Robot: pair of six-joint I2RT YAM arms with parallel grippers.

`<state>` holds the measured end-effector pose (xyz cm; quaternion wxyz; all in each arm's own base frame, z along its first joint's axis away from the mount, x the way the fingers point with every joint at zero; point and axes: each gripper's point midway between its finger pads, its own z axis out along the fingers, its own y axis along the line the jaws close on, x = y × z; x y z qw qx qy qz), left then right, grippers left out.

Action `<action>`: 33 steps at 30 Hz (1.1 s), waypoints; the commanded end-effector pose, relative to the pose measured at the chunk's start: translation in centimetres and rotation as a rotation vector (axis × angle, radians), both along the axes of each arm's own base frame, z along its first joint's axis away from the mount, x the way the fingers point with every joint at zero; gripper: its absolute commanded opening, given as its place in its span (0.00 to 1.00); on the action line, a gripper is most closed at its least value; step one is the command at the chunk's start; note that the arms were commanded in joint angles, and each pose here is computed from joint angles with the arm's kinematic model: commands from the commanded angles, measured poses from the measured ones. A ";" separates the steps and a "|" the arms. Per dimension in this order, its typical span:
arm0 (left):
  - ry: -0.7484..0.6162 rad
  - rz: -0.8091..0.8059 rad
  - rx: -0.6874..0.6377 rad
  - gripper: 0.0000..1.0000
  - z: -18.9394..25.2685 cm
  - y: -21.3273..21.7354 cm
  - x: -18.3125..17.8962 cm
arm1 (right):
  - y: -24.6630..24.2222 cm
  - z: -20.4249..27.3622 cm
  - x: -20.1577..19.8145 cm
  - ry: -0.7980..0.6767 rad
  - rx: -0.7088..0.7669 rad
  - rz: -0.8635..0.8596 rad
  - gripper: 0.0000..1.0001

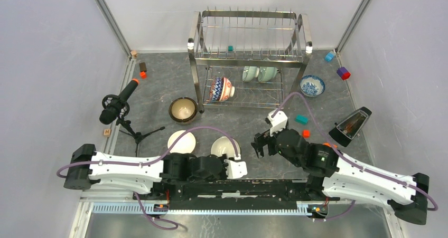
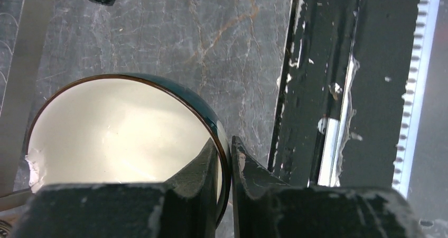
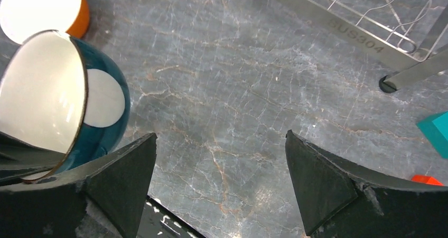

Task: Unload the bowls from the dish rack
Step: Place the bowl at the center of the board.

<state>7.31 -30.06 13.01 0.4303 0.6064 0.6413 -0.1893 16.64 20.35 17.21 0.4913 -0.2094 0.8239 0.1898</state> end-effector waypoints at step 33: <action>0.026 -0.156 0.217 0.02 -6.5 -1.9 -0.3 | -0.8 -0.1 0.2 0.030 0.104 -0.089 0.98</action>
